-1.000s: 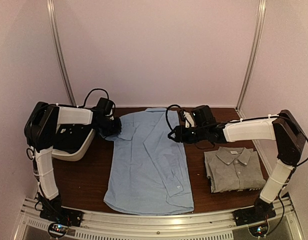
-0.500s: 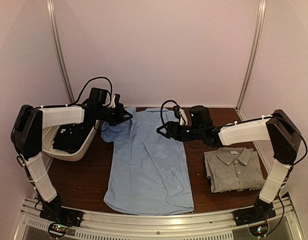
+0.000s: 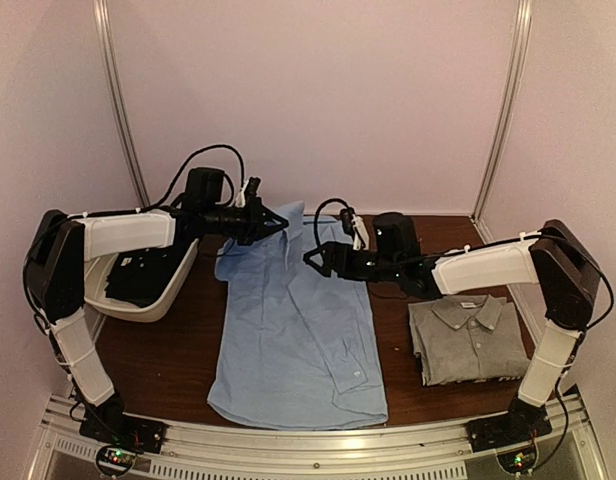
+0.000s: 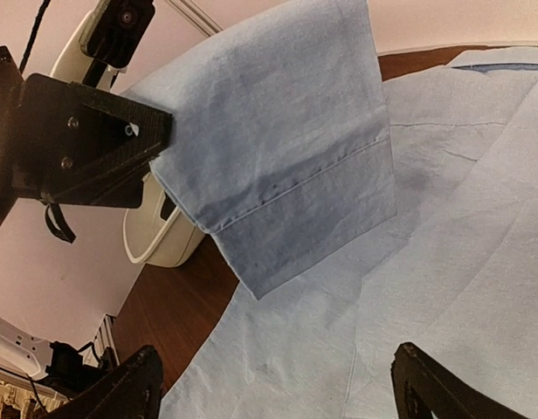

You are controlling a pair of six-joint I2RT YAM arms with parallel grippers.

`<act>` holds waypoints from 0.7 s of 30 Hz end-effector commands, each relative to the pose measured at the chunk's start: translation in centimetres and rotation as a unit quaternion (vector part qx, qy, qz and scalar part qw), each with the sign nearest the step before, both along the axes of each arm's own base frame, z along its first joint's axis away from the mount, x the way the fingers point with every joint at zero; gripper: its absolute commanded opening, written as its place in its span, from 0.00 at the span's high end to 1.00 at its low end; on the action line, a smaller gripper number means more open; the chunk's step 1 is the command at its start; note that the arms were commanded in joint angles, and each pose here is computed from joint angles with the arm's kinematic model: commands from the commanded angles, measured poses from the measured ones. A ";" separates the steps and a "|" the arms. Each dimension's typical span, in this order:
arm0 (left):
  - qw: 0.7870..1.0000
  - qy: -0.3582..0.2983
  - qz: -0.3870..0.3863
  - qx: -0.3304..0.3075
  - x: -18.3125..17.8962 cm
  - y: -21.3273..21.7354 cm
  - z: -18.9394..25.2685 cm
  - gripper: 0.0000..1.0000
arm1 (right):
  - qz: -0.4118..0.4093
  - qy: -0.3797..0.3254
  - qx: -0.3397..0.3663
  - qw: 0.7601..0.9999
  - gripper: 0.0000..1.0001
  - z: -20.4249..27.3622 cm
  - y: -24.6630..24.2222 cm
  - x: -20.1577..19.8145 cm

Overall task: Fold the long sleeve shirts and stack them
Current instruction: Pick up the sleeve from the center of the board, then pass from the left arm to the right

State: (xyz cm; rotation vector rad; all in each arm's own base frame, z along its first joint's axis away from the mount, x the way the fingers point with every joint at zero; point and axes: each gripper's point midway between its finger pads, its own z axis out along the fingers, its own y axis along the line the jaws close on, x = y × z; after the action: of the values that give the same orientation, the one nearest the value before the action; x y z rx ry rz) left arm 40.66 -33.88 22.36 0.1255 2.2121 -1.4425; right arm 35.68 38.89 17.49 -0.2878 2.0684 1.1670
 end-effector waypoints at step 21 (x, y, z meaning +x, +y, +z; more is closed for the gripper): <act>0.944 -0.145 -0.245 -0.168 -9.1 -4.9 11.9 1.00 | 0.055 -0.190 0.156 0.968 0.00 10.7 -5.4 -2.2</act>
State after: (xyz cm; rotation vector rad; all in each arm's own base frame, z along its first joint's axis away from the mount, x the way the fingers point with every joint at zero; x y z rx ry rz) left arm 33.75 -39.13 31.26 0.6150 1.8892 -1.8404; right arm 34.34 33.87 26.31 -0.3741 1.6359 1.3365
